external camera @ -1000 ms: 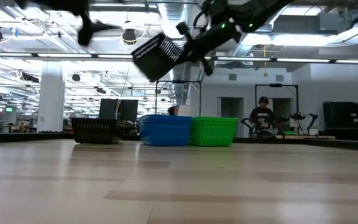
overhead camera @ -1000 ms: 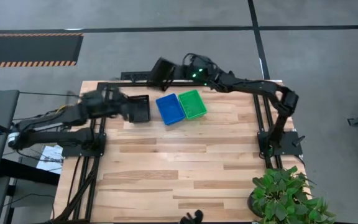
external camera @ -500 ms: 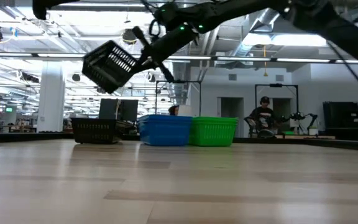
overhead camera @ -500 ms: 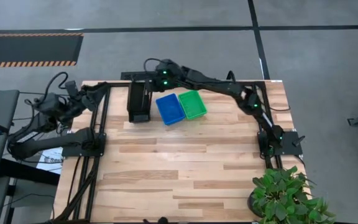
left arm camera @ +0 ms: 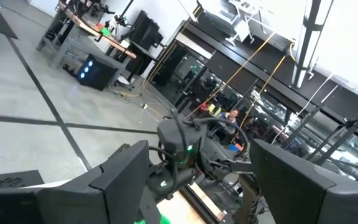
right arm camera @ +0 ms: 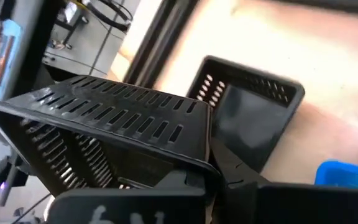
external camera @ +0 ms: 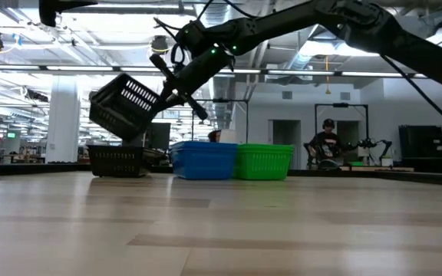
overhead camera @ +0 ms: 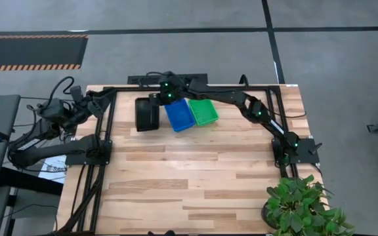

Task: Stack baskets by color
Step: Stack the bottom black bin on top of the top black bins

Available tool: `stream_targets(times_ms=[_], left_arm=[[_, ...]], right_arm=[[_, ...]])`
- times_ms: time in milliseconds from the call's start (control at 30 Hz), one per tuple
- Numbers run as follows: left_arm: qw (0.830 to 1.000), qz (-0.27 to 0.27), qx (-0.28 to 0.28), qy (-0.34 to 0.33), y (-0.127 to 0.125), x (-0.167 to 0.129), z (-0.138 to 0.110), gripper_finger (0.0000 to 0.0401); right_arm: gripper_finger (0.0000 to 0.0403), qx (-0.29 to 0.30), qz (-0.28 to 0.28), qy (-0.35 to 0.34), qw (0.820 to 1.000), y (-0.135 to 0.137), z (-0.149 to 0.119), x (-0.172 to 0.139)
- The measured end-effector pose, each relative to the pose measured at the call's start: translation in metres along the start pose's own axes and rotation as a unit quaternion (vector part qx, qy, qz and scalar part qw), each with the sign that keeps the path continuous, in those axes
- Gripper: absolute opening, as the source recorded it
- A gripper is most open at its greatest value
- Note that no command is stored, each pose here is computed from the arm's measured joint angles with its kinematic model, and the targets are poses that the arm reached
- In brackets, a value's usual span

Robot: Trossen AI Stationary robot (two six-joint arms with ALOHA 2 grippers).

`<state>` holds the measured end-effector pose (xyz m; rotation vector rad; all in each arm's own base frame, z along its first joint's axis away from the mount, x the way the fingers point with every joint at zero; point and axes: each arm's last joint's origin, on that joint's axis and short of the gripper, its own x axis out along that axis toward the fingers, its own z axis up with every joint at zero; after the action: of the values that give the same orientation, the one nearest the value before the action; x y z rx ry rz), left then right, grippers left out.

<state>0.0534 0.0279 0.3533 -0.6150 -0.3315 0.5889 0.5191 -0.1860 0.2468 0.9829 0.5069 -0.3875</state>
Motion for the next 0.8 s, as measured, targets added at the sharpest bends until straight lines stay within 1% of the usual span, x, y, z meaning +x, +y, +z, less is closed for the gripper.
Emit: stream_targets(times_ms=[133,267,467,800], left_arm=[[1.000,0.003,0.002,0.004,0.0006,0.0000,-0.0008,0.0267],[1.000,0.005,0.003,0.005,0.0009,0.0000,-0.0011,0.0267],[1.000,0.006,0.003,0.005,0.0010,0.0000,-0.0011,0.0267],[1.000,0.006,0.003,0.005,0.0011,0.0001,-0.0013,0.0267]], right_arm=[[0.0008,-0.018,-0.019,-0.011,1.000,-0.0008,0.0006,-0.0016],[0.0012,-0.019,-0.031,-0.008,0.999,-0.0053,0.0022,-0.0025],[0.0013,-0.027,-0.033,-0.009,0.999,-0.0051,0.0019,-0.0024],[0.0045,-0.039,-0.033,-0.007,0.999,-0.0041,0.0006,-0.0021]])
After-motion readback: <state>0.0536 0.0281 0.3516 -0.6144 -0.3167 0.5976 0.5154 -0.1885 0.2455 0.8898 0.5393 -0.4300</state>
